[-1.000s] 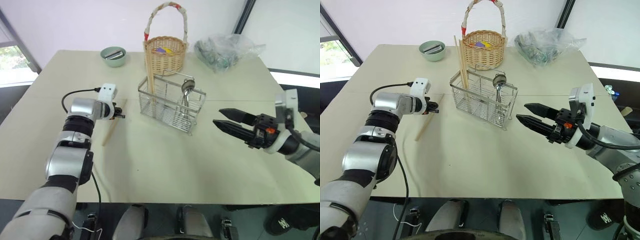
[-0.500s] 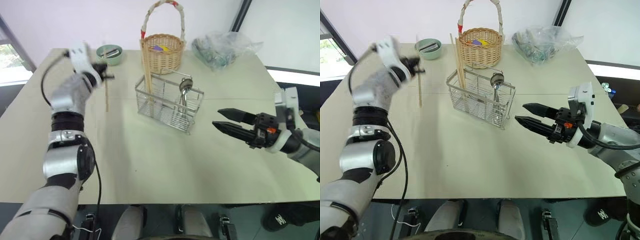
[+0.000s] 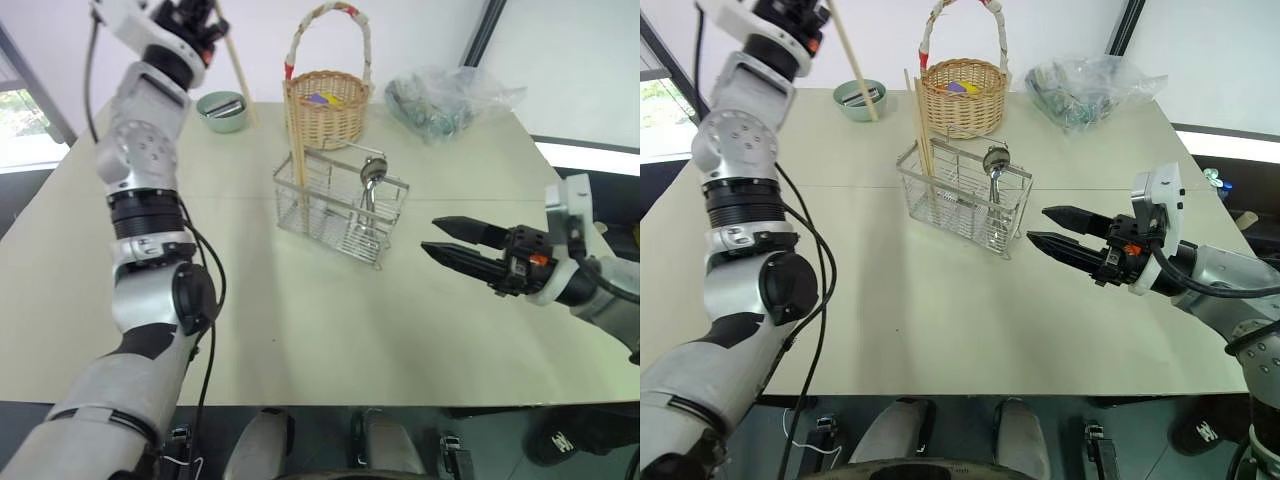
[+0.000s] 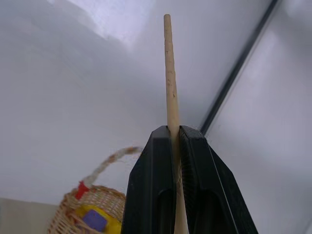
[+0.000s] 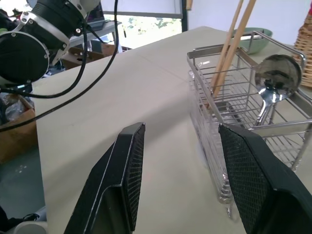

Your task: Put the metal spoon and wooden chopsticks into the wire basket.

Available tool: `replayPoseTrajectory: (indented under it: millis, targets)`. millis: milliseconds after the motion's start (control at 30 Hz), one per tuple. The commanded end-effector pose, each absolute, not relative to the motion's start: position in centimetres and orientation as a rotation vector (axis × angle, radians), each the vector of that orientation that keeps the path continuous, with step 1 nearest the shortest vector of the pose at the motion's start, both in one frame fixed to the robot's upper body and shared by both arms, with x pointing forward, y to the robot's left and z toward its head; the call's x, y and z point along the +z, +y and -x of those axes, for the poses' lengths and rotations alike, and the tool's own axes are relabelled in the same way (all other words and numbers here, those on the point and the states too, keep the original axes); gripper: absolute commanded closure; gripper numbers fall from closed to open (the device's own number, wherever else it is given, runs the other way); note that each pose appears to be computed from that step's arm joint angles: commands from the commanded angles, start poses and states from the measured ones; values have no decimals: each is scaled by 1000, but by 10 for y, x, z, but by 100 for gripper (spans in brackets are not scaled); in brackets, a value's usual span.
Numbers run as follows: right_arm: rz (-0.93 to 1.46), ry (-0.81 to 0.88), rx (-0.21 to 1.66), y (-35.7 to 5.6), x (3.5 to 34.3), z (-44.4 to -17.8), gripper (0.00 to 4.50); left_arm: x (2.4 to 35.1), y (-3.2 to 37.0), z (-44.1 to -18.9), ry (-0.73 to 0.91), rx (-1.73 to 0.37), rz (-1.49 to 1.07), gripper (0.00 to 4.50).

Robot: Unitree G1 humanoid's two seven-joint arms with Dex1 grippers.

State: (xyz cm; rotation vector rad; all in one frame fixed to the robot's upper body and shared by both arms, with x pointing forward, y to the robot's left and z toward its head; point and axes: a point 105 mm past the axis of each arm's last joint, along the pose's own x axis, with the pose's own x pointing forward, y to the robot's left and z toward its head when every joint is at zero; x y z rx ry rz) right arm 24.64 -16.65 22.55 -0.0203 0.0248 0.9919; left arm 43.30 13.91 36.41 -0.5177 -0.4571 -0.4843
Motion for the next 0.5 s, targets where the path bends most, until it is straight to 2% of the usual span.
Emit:
replayPoseTrajectory:
  millis: [33,333,433,500]
  targets:
    - [41,-29,984,-166,236,-240,203,359,117,-428,-480,-539,435,447]
    - [34,-35,953,-169,238,-239,203,305,80,-426,-440,-616,237,447]
    - [34,-36,948,-170,239,-239,203,289,76,-424,-421,-619,261,336]
    - [32,-34,947,-171,239,-239,203,287,76,-421,-434,-611,271,231]
